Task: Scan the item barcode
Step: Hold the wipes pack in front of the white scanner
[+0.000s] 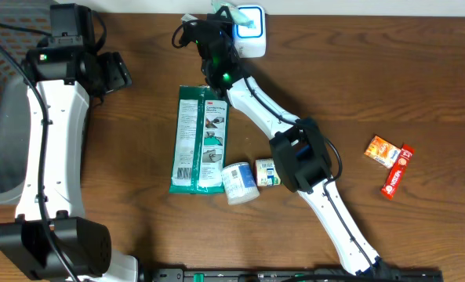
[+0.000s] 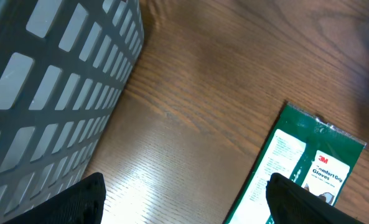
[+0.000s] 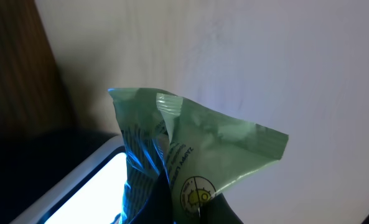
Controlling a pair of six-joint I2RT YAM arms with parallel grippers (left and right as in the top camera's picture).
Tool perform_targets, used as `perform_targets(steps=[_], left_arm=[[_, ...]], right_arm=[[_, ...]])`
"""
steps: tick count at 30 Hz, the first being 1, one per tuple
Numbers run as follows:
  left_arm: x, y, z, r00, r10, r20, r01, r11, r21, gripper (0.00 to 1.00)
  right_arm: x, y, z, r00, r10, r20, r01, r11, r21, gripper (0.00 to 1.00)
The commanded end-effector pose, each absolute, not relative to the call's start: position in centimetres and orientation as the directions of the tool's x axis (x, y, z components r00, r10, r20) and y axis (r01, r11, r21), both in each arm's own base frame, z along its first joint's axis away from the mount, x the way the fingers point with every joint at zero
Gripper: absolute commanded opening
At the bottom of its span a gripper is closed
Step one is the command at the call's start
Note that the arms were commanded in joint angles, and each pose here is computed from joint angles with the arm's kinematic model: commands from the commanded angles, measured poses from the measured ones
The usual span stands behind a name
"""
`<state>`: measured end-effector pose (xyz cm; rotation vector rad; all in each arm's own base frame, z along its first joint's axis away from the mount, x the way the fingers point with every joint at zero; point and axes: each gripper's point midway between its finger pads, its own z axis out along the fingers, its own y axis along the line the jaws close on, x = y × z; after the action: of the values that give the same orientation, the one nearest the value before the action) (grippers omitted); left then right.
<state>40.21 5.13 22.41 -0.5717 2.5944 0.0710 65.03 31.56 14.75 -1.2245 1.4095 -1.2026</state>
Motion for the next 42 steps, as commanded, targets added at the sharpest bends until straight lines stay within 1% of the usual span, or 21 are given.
perform_targets(steps=[1, 9, 21, 24, 31, 35, 42], left_arm=[[40.0, 5.6, 23.2, -0.787, -0.381, -0.485, -0.415, 0.909, -0.041, 0.82], [40.0, 5.6, 23.2, -0.787, -0.381, -0.485, -0.415, 0.909, -0.041, 0.82], [40.0, 5.6, 23.2, -0.787, -0.381, -0.485, -0.415, 0.909, -0.041, 0.82], [40.0, 5.6, 23.2, -0.787, -0.382, -0.485, -0.415, 0.909, -0.041, 0.82], [40.0, 5.6, 23.2, -0.787, -0.381, -0.485, -0.415, 0.909, -0.040, 0.82], [40.0, 5.6, 23.2, -0.787, -0.381, -0.485, -0.415, 0.909, -0.041, 0.82], [40.0, 5.6, 23.2, -0.787, -0.381, -0.485, -0.415, 0.909, -0.041, 0.82]], right_arm=[[65.7, 31.1, 15.9, -0.085, -0.996, 0.004, -0.120, 0.007, -0.993, 0.01], [67.2, 29.2, 15.7, -0.068, -0.998, -0.002, -0.128, 0.011, -0.992, 0.01], [67.5, 31.4, 15.7, 0.094, -0.995, -0.029, -0.137, 0.016, -0.990, 0.01], [67.6, 31.9, 15.6, 0.150, -0.989, -0.015, -0.138, -0.006, -0.990, 0.01], [68.3, 30.5, 15.4, 0.145, -0.987, 0.065, -0.134, -0.084, -0.987, 0.01], [68.4, 30.3, 15.1, 0.163, -0.984, 0.066, -0.144, -0.090, -0.985, 0.01], [68.0, 30.3, 12.7, 0.178, -0.980, 0.090, -0.214, -0.128, -0.968, 0.01]])
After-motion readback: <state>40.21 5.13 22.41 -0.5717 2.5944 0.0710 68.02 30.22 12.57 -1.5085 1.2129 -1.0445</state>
